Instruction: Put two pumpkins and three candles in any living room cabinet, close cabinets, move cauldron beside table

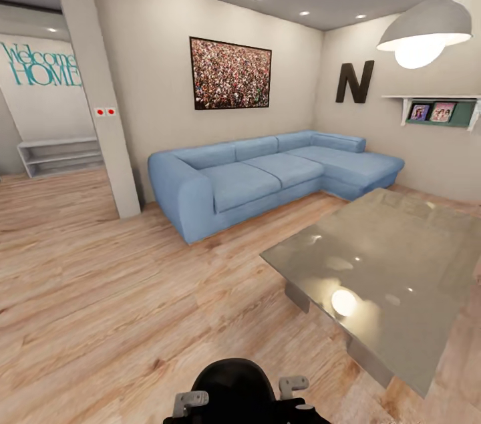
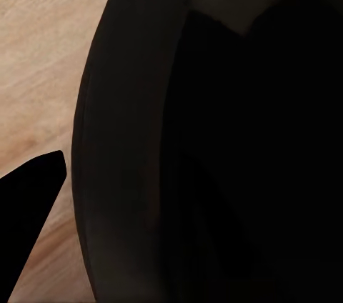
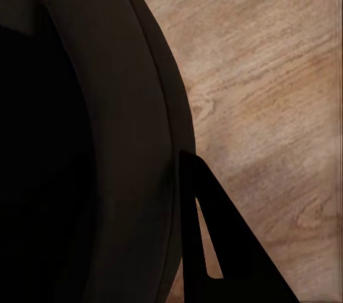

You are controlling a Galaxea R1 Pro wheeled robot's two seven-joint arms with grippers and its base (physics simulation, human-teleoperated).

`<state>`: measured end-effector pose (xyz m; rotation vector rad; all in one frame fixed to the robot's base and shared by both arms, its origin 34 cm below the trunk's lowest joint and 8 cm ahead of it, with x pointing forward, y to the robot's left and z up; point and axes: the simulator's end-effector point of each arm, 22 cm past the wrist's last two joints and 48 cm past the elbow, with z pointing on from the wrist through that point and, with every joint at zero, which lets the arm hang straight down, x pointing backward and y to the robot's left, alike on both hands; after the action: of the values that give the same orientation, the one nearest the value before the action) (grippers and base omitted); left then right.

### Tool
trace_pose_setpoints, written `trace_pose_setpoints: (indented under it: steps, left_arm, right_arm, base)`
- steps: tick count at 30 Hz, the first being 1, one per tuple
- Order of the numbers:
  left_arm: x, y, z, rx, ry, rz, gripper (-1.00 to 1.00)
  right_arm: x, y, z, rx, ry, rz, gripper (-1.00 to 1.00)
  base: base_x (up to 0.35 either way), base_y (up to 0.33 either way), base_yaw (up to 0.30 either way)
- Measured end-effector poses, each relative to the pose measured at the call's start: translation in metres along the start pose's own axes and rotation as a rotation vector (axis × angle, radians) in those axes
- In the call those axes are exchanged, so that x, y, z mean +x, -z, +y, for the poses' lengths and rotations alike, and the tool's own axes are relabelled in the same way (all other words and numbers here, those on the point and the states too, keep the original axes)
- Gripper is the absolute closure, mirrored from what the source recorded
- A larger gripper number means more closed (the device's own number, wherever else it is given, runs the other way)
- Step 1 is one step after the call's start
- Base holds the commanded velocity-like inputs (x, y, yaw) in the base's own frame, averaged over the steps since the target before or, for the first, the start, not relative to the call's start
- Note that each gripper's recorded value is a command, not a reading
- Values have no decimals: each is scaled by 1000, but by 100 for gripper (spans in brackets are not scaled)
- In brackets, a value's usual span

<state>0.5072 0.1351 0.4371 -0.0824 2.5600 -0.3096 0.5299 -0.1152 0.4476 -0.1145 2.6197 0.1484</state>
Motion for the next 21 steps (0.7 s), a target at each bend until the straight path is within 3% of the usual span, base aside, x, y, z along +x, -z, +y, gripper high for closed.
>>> trace_pose_setpoints:
  steps: [21]
  left_arm:
    - [0, 0, 0, 0, 0, 0, 100]
  right_arm:
    - [0, 0, 0, 0, 0, 0, 100]
  base:
    - [0, 0, -273]
